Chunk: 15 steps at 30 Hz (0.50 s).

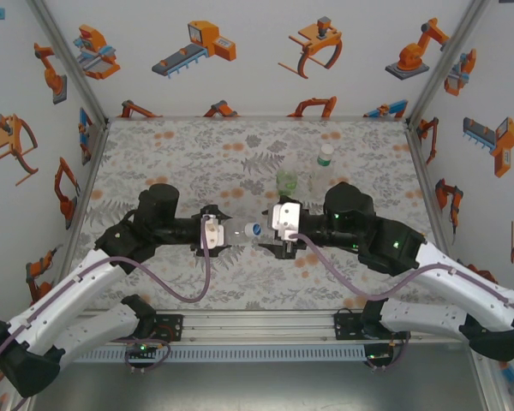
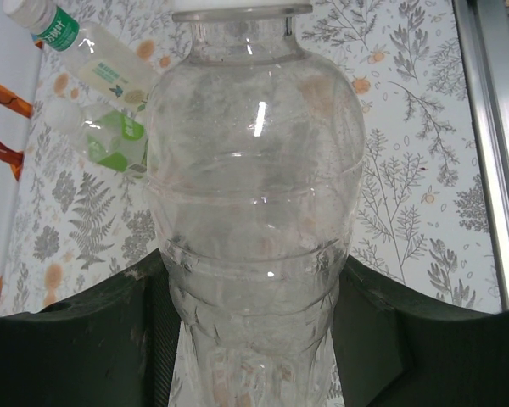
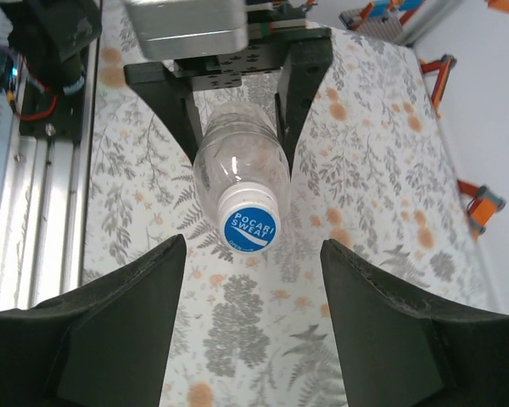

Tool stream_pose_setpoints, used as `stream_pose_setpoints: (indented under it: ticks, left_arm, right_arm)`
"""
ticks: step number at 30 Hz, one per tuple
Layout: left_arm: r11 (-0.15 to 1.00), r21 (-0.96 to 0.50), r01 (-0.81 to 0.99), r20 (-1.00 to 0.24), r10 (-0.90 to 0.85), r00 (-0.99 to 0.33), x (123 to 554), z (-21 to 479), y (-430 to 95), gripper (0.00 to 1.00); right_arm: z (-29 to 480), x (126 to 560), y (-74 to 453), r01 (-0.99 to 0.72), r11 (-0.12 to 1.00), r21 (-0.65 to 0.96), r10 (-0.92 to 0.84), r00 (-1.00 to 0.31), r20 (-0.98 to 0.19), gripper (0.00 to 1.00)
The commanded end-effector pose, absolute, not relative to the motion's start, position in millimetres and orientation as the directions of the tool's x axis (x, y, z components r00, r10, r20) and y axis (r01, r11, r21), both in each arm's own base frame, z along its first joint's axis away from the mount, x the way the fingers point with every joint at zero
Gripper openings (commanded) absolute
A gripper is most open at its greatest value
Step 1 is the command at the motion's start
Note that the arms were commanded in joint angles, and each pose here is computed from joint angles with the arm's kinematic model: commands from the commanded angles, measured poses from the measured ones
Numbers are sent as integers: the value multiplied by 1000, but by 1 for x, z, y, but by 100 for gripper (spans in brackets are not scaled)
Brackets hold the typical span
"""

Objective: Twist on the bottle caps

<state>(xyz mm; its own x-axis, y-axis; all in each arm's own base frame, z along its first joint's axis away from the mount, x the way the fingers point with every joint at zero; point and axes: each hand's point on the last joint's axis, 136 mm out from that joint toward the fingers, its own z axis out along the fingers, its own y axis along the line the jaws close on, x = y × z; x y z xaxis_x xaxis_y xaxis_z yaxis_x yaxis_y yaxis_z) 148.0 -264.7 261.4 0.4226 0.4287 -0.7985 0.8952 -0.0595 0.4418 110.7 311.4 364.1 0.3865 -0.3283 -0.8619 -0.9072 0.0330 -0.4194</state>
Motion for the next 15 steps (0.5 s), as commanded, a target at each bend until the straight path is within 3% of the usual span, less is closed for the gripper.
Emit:
stream_pose_setpoints:
  ticks: [1,10,15]
  left_arm:
    - [-106,436,894,-804,400,440,138,263,-266,0]
    - [-108,430,896,-806,402,435,139,262,-267,0]
    - [-109,426,898,-807,403,432,139,262,-268,0]
  right_arm:
    - [370,100,314,-852,-65,-519,-289,514,-807,59]
    - [366,99,326,-852,-89,-516,-260,520,-814,45]
    - [361,102,327,-855,-86,-511,-272,513,-814,44]
